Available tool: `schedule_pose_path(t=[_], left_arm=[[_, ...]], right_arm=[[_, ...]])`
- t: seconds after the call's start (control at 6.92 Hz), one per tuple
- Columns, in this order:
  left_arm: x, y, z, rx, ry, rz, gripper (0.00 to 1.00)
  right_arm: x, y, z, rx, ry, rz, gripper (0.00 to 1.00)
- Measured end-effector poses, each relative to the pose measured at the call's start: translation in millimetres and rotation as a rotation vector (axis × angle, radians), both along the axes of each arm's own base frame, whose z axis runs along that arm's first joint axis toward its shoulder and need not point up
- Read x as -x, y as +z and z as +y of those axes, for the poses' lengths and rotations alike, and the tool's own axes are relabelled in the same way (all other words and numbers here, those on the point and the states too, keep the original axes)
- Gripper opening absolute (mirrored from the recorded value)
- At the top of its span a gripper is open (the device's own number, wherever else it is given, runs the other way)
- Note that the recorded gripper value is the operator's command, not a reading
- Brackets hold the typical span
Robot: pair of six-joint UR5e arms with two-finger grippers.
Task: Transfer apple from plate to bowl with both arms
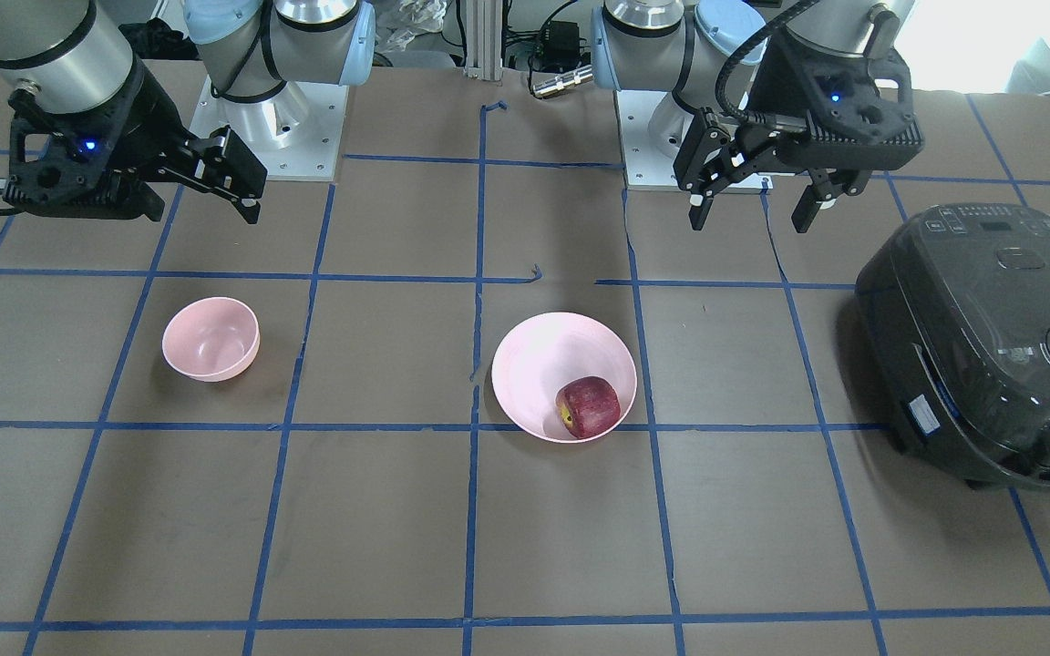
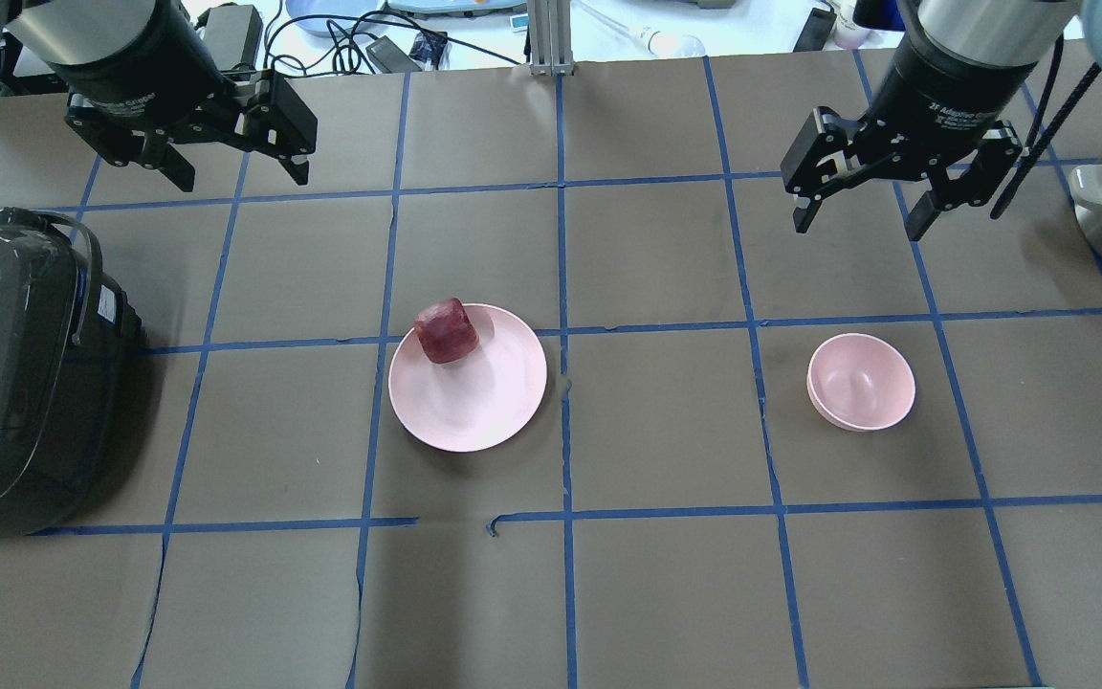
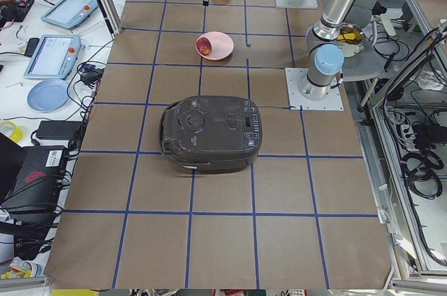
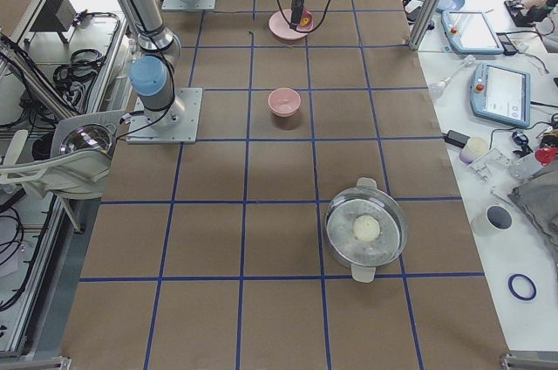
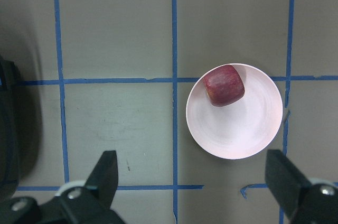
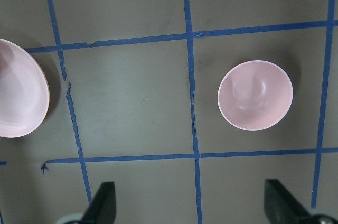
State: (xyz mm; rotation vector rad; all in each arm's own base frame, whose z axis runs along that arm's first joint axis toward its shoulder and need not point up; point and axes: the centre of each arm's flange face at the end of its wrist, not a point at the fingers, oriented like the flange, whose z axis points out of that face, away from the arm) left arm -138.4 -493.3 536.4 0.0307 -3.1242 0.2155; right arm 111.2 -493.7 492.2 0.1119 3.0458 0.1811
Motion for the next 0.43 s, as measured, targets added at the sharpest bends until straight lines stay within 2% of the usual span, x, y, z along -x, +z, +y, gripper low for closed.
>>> schedule_pose_path(t=[0.14,0.43], left_arm=[[0,-10,-7,-0.018,0.048,0.006,1.0],[6,-65,-30,-0.09,0.267,0.032,1.0]], right_arm=[[0,-1,-1,0.0,0.0,-0.001,1.0],[7,-4,-5,0.0,-0.004,-0.003,1.0]])
